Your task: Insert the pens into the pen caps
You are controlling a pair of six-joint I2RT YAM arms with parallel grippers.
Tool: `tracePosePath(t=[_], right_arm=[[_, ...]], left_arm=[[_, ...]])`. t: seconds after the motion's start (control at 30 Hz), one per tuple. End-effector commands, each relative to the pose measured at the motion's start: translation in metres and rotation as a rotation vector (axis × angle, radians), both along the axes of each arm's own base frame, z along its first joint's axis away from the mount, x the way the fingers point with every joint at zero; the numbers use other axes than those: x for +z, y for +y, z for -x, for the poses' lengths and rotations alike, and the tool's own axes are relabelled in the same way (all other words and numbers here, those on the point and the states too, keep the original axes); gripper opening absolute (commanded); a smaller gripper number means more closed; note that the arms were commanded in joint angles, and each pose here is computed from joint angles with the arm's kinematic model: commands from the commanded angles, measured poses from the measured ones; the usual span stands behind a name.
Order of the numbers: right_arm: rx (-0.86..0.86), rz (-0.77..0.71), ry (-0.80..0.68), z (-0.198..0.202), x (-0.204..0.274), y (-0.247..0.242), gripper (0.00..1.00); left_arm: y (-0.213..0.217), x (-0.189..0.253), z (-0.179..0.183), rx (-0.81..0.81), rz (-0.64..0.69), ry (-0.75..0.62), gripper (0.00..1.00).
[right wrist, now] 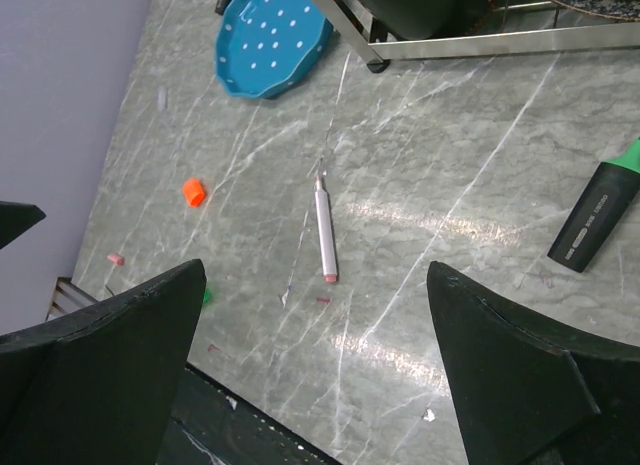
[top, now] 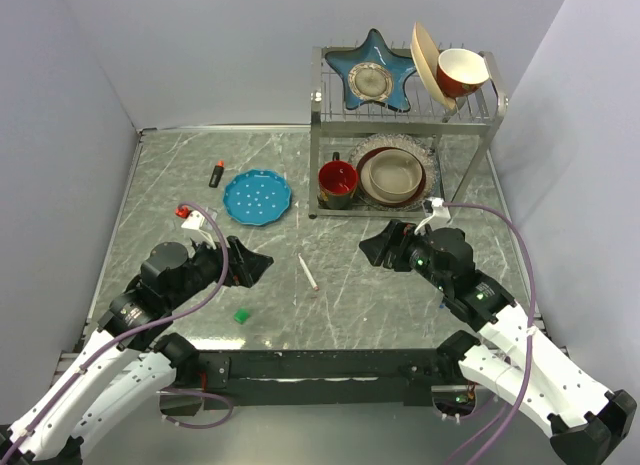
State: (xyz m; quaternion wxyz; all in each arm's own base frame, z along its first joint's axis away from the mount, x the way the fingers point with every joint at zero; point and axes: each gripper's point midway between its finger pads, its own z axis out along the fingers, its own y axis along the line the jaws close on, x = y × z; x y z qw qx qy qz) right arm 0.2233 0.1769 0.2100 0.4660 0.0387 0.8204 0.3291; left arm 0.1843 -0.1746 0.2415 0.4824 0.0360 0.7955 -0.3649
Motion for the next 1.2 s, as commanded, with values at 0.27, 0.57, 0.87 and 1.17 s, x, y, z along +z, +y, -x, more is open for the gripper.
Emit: tracePosePath(t=[0.27,0.57,0.87,1.17], right_arm=[[0.035,0.002,0.041,0.001,-0.009,0.007,0.95],[0.132,0.089,0.192,0.006,-0.059,0.056,0.7],[0.186,0.35,0.246,-0.012,-0.108,0.106,0.45],[0.245,0.415,0.263,-0.016,-0.129,0.136,0.4]], left_arm=[[0.003,0.02,-0.003,0.031,0.034,-0.039,0.99],[0.011,0.021,-0.002,0.069,0.038,-0.044,0.99],[0.029,0.024,-0.009,0.179,0.038,-0.059,0.99],[0.034,0.023,-0.012,0.212,0.031,-0.052,0.99]])
